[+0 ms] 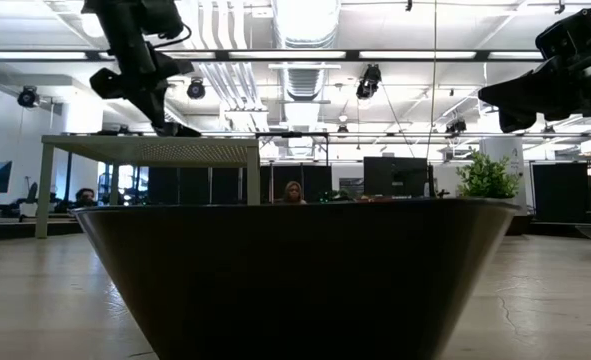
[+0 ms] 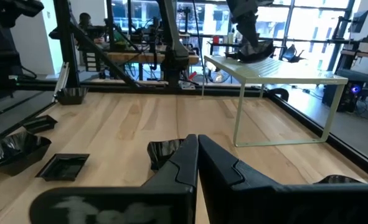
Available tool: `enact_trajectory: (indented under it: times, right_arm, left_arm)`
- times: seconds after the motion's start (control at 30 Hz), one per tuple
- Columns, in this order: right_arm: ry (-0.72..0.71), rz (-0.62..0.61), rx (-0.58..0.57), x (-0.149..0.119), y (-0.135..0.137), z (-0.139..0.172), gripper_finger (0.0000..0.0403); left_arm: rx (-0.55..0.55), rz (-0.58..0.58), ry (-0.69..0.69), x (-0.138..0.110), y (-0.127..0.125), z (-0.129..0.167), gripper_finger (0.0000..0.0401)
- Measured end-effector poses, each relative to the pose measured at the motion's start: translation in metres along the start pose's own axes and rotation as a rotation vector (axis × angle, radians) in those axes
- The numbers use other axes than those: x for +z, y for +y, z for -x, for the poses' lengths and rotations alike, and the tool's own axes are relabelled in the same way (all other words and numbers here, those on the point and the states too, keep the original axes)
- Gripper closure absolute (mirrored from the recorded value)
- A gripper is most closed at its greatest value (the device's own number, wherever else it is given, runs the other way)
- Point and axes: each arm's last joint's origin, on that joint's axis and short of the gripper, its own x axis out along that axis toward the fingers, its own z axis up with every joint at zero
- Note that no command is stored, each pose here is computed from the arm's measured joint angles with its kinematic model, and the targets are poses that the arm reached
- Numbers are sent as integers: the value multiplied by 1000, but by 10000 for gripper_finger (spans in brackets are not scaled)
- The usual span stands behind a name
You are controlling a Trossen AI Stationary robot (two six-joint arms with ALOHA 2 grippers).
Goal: Pick & Place Mini shaped plates
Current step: Put the black leaf shaped plate on the shelf
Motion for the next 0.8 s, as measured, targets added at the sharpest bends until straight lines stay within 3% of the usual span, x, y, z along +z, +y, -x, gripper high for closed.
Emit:
enact_trajectory:
  times: [0.8]
  right_arm:
    - [1, -14, 0, 0, 0, 0, 394]
  left_arm:
    - [51, -23, 31, 2, -2, -15, 401]
